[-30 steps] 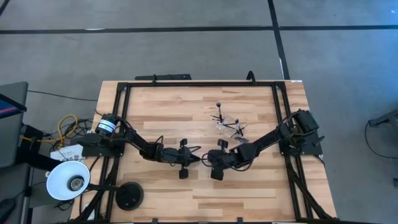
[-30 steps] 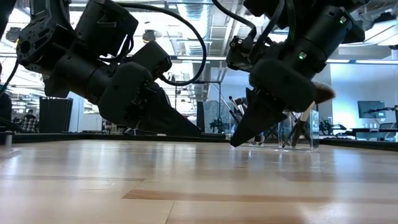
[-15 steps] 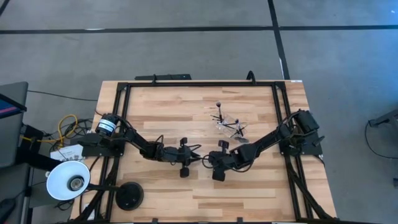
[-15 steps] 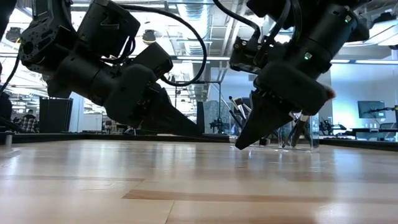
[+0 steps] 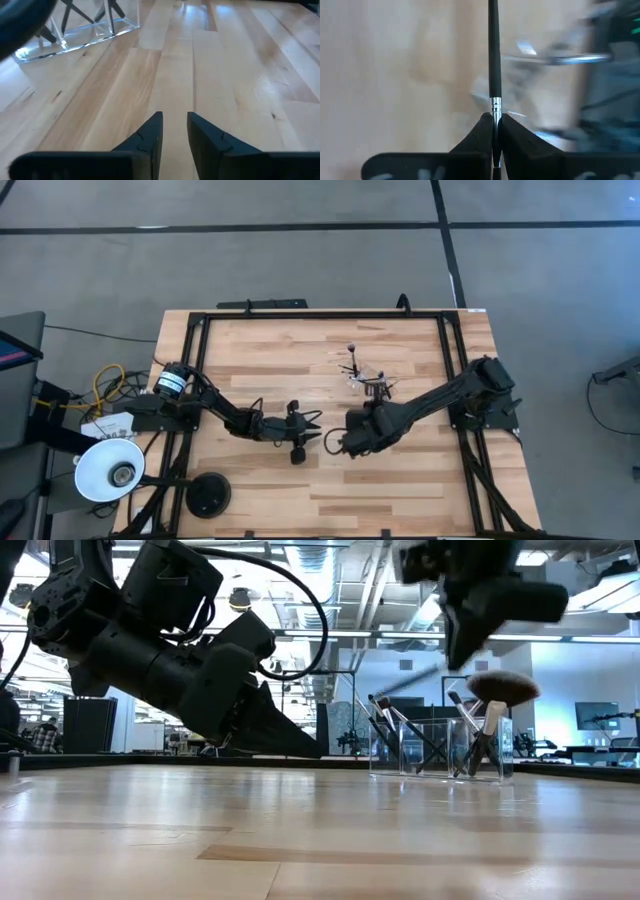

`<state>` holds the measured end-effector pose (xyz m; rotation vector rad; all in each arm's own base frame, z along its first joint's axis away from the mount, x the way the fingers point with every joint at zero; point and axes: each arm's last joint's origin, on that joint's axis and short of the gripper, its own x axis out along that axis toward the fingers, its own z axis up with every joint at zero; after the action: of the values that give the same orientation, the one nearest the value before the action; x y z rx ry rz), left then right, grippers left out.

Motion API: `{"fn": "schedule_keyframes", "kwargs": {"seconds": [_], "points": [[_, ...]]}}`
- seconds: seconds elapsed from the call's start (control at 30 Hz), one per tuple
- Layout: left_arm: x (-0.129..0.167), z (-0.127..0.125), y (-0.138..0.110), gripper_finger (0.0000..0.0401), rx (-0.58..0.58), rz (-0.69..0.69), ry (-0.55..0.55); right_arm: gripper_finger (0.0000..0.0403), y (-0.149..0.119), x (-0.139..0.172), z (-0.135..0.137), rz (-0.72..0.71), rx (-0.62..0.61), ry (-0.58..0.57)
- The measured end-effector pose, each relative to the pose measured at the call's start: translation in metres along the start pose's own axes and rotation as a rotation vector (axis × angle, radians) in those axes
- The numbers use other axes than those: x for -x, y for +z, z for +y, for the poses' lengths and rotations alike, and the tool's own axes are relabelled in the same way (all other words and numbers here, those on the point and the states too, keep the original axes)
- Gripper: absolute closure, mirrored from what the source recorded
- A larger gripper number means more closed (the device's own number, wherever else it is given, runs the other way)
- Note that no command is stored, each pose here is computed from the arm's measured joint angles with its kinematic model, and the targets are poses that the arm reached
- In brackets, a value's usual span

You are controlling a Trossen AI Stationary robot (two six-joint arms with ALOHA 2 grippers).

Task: Put items in baskets/containers
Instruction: Put the eyeshadow brush into the transparent organizer

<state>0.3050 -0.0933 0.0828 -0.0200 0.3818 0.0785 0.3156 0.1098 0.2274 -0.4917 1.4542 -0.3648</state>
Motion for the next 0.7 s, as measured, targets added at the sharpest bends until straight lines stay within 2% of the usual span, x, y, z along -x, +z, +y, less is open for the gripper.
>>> {"fn": "schedule_keyframes", "kwargs": {"seconds": [0.13,0.2,0.37,0.47,0.7], "points": [[0.0,0.0,0.0,0.0315,0.0,0.002,-0.009,0.0397,-0.006,0.019,-0.022,0.066,0.223,-0.191],[0.0,0.0,0.0,0.0315,0.0,0.002,-0.011,0.0398,-0.007,0.02,-0.029,0.093,0.329,-0.246],[0.0,0.0,0.0,0.0315,0.001,0.003,-0.013,0.0393,-0.005,0.01,-0.042,0.169,0.598,-0.153],[0.0,-0.001,0.0,0.0315,0.0,0.007,-0.034,0.0397,-0.004,0.0,-0.049,0.206,0.612,-0.171],[0.0,-0.001,0.0,0.0315,0.0,0.009,-0.034,0.0393,-0.009,-0.025,-0.069,0.301,0.524,-0.117]]}}
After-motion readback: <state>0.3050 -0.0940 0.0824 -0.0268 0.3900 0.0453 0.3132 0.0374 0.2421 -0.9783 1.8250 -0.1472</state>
